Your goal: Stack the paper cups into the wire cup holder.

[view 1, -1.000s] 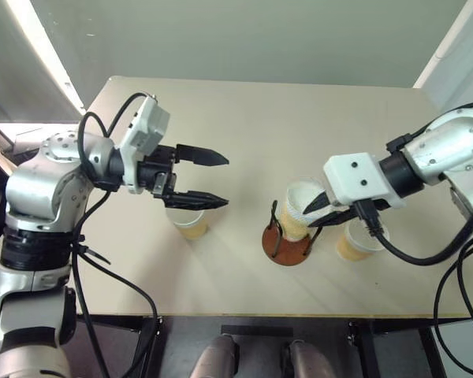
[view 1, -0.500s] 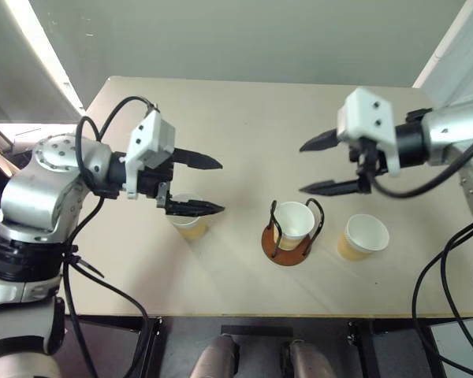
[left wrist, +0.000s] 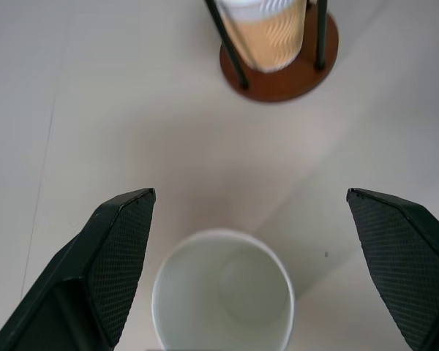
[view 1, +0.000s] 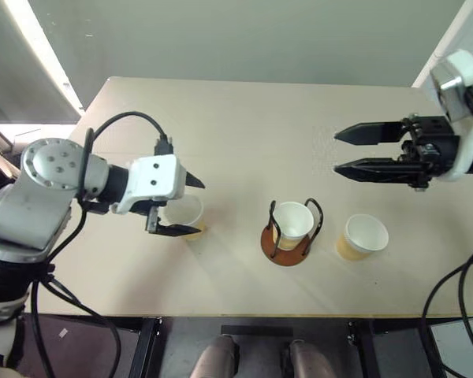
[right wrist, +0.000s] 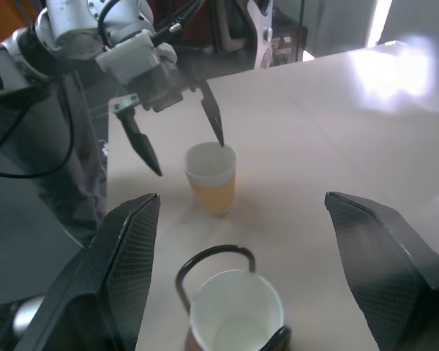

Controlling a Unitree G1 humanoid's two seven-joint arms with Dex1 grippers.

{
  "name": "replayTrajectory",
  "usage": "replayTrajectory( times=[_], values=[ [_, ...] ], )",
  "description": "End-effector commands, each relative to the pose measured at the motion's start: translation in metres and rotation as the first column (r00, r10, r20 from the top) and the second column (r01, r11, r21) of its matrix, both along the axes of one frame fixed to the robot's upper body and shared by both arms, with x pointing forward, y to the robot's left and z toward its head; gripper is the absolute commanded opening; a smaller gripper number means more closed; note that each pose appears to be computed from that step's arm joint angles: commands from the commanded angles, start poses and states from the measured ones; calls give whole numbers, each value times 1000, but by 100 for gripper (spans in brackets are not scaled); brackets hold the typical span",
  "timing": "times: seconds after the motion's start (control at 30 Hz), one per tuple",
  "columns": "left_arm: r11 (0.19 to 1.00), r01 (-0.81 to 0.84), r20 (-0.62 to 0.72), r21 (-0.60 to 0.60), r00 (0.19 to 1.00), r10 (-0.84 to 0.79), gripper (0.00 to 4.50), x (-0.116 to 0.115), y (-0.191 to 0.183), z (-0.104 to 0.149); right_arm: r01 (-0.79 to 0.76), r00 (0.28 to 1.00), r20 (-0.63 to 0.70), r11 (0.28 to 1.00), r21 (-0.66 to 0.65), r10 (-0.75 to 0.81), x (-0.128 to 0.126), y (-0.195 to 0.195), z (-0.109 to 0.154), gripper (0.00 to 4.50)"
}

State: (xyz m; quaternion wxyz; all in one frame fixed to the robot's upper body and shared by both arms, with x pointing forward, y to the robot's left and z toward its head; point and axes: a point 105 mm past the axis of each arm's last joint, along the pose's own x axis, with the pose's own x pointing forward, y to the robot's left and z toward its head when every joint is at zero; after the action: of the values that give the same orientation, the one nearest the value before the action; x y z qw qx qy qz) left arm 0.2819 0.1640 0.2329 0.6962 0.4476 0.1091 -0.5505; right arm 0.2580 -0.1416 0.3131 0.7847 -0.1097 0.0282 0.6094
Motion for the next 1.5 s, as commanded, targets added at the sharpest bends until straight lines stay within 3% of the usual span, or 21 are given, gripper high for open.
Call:
replayTrajectory(
  times=[0.03, 0.3, 0.7, 0.8, 1.17, 1.33, 1.5],
  values=[
    [998, -47, 4, 48, 999, 47, 450, 2, 13, -2, -57, 997, 60, 997, 49, 54, -17, -3, 17, 372],
    [986, -100, -33, 137, 994, 105, 450, 5, 28, -25, -123, 989, 94, 991, 53, 117, -24, 1, 14, 372],
    [977, -43, -57, 207, 997, 56, 450, 11, 26, -46, -129, 986, 110, 991, 39, 124, -25, 0, 10, 372],
    [977, -8, -86, 212, 996, 27, 397, 12, 24, -55, -149, 981, 134, 988, 41, 142, -30, -3, 9, 377],
    [992, 85, -79, 89, 994, -78, 7, 19, 3, -22, -188, 972, 141, 982, -19, 189, -35, -10, -10, 377],
    [987, 149, -110, -58, 982, -154, 7, 12, -12, 13, -193, 972, 132, 981, -28, 195, -34, -9, -13, 377],
    [965, 231, -86, -124, 966, -243, 7, 6, -28, 49, -200, 971, 129, 979, -36, 203, -33, -8, -12, 377]
  ],
)
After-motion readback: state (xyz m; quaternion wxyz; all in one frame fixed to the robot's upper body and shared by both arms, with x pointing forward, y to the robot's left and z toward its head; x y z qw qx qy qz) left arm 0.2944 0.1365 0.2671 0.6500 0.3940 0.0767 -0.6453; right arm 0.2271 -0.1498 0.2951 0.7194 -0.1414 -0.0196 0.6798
